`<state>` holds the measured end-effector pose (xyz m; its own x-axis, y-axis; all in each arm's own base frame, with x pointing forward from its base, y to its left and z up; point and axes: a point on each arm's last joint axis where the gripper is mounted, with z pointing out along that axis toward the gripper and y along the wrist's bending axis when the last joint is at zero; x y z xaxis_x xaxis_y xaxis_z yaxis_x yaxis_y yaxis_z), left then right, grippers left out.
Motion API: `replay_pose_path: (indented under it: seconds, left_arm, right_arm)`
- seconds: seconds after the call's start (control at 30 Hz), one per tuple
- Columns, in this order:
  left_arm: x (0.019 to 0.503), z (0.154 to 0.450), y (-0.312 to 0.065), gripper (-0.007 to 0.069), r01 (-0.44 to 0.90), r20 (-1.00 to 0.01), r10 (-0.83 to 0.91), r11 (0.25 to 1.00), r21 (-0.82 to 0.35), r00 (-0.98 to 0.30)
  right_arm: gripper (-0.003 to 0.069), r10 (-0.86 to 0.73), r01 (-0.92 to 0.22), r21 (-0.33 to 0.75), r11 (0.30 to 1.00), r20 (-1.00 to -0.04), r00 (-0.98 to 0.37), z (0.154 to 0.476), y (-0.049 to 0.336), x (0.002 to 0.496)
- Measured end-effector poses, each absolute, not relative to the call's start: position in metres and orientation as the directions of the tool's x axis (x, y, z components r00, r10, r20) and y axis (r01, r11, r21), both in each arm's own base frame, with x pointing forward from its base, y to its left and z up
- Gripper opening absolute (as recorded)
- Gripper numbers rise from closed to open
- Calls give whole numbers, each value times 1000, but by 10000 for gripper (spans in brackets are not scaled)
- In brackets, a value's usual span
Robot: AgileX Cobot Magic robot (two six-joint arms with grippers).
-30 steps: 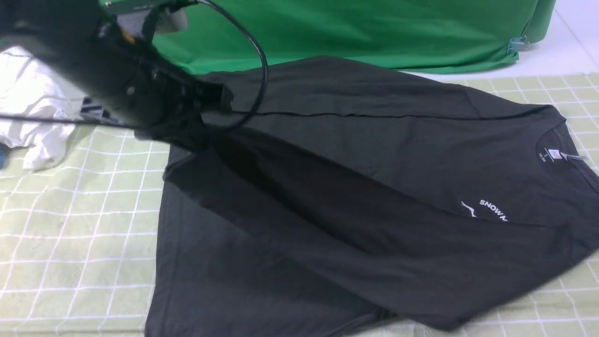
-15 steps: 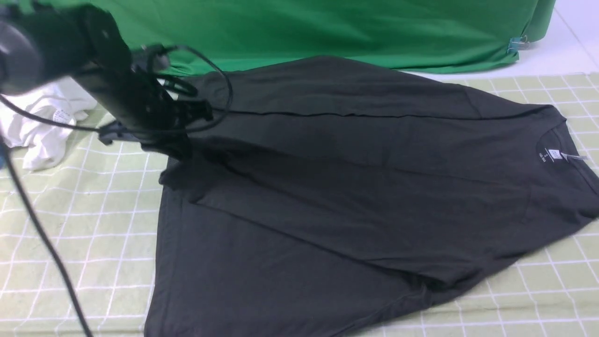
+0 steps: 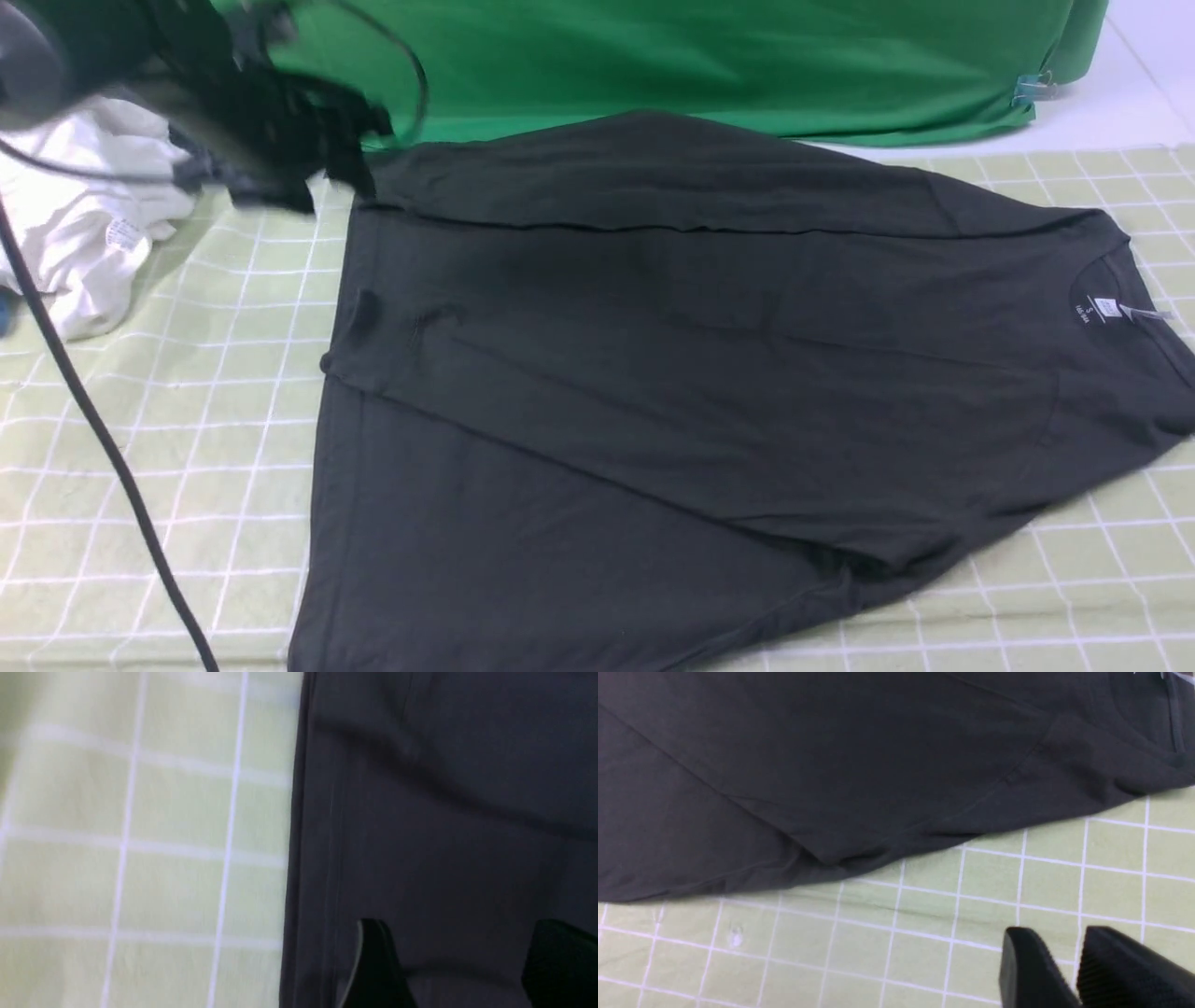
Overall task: Fold a long-sleeved shirt over a green coffee tablecloth.
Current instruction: 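Grab the top left corner of the dark shirt with the left gripper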
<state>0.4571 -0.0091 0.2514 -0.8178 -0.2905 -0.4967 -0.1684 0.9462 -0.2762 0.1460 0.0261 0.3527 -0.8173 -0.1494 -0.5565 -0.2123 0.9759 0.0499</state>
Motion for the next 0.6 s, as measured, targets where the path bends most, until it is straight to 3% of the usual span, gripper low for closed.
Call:
replay_pose_path:
  seconds: [0.1,0.43,0.6]
  left_arm:
    - [475,247,-8,400,-177,-500,-333,926,-333,-800]
    - [512,166,-17,307,-329,-341,-544,789,-519,-767]
    - [519,153,-18,305,-378,-311,-622,724,-576,-718]
  right_arm:
    - [180,-99,-173,76,982,-573,-813,354,26,148]
    - [185,-18,-110,120,987,-593,-805,356,26,150]
    - [187,-6,-101,127,987,-592,-806,356,26,150]
